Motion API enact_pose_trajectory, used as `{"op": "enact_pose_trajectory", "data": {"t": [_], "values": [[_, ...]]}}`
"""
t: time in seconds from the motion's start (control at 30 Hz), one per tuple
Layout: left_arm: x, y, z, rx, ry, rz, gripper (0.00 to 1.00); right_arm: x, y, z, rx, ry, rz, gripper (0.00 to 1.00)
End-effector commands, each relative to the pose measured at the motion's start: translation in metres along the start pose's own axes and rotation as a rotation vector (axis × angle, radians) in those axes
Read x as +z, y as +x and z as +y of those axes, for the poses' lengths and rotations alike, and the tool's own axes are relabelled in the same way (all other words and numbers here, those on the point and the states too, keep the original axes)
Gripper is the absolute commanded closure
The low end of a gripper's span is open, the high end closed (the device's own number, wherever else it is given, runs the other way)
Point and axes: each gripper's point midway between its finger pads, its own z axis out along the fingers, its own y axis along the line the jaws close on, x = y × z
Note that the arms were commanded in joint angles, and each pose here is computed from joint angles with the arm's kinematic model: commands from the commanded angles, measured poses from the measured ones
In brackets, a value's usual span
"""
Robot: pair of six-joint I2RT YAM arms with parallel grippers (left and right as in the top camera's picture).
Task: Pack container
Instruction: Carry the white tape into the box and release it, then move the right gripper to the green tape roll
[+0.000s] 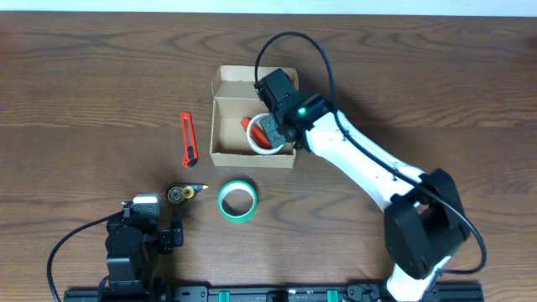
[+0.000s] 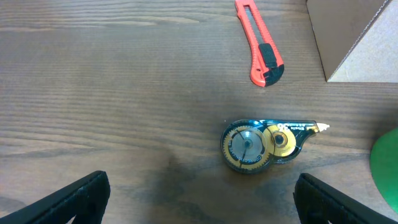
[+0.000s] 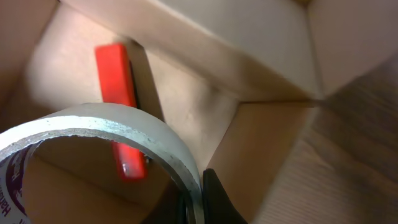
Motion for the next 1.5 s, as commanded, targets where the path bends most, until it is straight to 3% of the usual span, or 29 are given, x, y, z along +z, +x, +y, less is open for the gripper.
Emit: {"op": "enact_pose_trajectory", "data": {"t": [0.0, 0.23, 0.33, 0.6, 0.7, 0.77, 0.93, 1.1, 1.23, 1.47], "values": [[0.002, 0.004, 0.003, -0.019, -0.020, 0.009, 0.05, 0.005, -0.006, -0.003, -0.027, 0.017, -0.004, 0.99], [0.002, 0.004, 0.003, -0.019, -0.020, 0.009, 0.05, 0.009, -0.009, -0.002, -0.044, 0.016, -0.013, 0.96], [0.002, 0.004, 0.003, -0.019, -0.020, 0.009, 0.05, 0.009, -0.011, -0.002, -0.047, 0.015, -0.022, 0.87], [0.002, 0.004, 0.003, -0.019, -0.020, 0.009, 0.05, 0.008, -0.012, -0.001, -0.050, 0.014, -0.026, 0.79], [0.002, 0.004, 0.003, -0.019, -0.020, 0.009, 0.05, 0.007, -0.012, -0.001, -0.050, 0.013, -0.027, 0.70], [0.002, 0.004, 0.003, -0.019, -0.020, 0.009, 0.05, 0.007, -0.012, -0.001, -0.051, 0.014, -0.027, 0.58], [0.002, 0.004, 0.003, -0.019, -0.020, 0.009, 0.05, 0.003, -0.013, -0.001, -0.064, 0.011, -0.033, 0.56], [0.002, 0.004, 0.003, -0.019, -0.020, 0.009, 0.05, -0.032, -0.028, 0.000, -0.066, -0.006, -0.113, 0.56], [0.002, 0.004, 0.003, -0.019, -0.020, 0.009, 0.05, -0.088, -0.049, -0.005, -0.052, -0.018, -0.250, 0.55], [0.002, 0.004, 0.003, -0.019, -0.020, 0.009, 0.05, -0.180, -0.053, -0.014, -0.029, -0.067, -0.425, 0.38]]}}
